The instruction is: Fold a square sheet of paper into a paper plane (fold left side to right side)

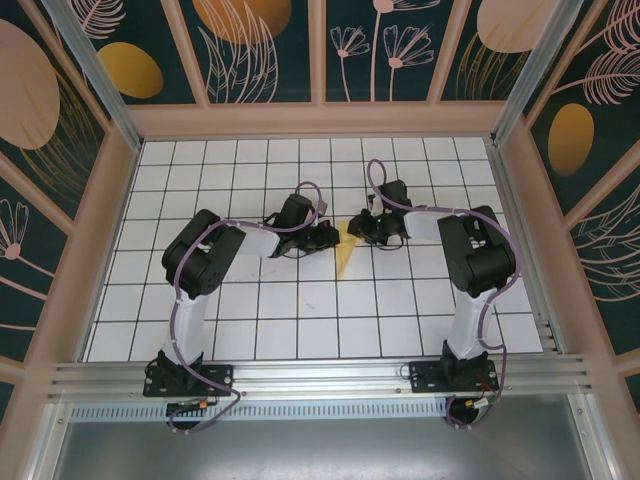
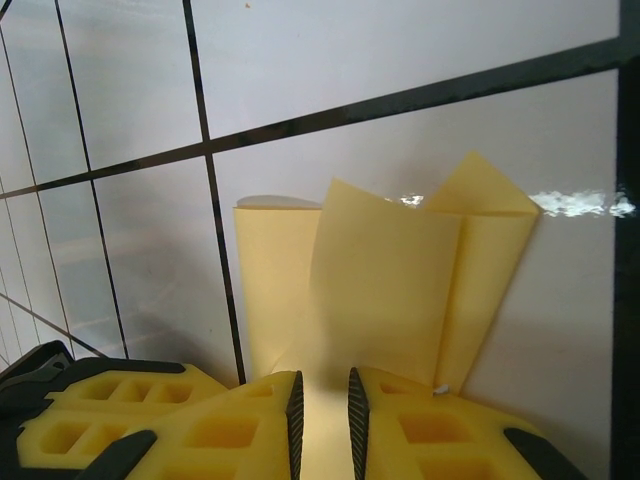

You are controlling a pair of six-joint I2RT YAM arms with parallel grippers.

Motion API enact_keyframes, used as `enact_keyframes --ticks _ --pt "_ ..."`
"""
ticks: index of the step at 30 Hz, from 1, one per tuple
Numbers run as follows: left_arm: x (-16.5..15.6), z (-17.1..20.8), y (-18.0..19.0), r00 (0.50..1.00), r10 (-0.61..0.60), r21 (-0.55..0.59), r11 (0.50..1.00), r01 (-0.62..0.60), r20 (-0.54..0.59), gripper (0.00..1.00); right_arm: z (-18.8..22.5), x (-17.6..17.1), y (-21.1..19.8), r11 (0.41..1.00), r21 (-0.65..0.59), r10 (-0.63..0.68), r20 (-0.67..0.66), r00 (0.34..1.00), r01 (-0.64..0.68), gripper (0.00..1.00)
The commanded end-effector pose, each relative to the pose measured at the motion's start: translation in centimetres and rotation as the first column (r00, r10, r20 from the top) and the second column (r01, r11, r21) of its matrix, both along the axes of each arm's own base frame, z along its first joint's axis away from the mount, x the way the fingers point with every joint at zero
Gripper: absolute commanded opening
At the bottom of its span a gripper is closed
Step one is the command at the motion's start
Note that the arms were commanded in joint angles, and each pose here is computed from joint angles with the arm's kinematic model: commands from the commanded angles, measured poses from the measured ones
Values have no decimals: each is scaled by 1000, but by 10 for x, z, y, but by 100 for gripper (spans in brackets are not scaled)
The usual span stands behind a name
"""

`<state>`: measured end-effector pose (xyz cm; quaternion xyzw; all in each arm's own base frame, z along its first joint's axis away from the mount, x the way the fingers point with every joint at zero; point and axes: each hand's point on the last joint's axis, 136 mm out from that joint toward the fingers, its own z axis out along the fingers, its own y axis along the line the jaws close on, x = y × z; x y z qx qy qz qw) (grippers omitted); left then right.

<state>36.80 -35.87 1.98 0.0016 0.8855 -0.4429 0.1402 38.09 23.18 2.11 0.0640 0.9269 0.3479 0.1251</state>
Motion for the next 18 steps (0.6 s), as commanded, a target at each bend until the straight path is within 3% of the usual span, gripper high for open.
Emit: enact_keyframes --ticks 1,8,13,18 --pt "5 -13 21 998 60 111 992 -61 11 12 -42 -28 -22 994 -106 -29 -130 991 16 24" --pt "0 38 37 994 72 90 993 -80 83 27 -47 -32 -26 994 -109 -38 -145 989 22 24" --pt "-29 70 36 994 10 -8 1000 -10 113 27 -46 -30 -25 994 -107 -37 -138 990 22 24" --pt "-67 94 6 985 -113 -84 989 125 132 27 -47 -30 -25 994 -104 -35 -142 989 21 24"
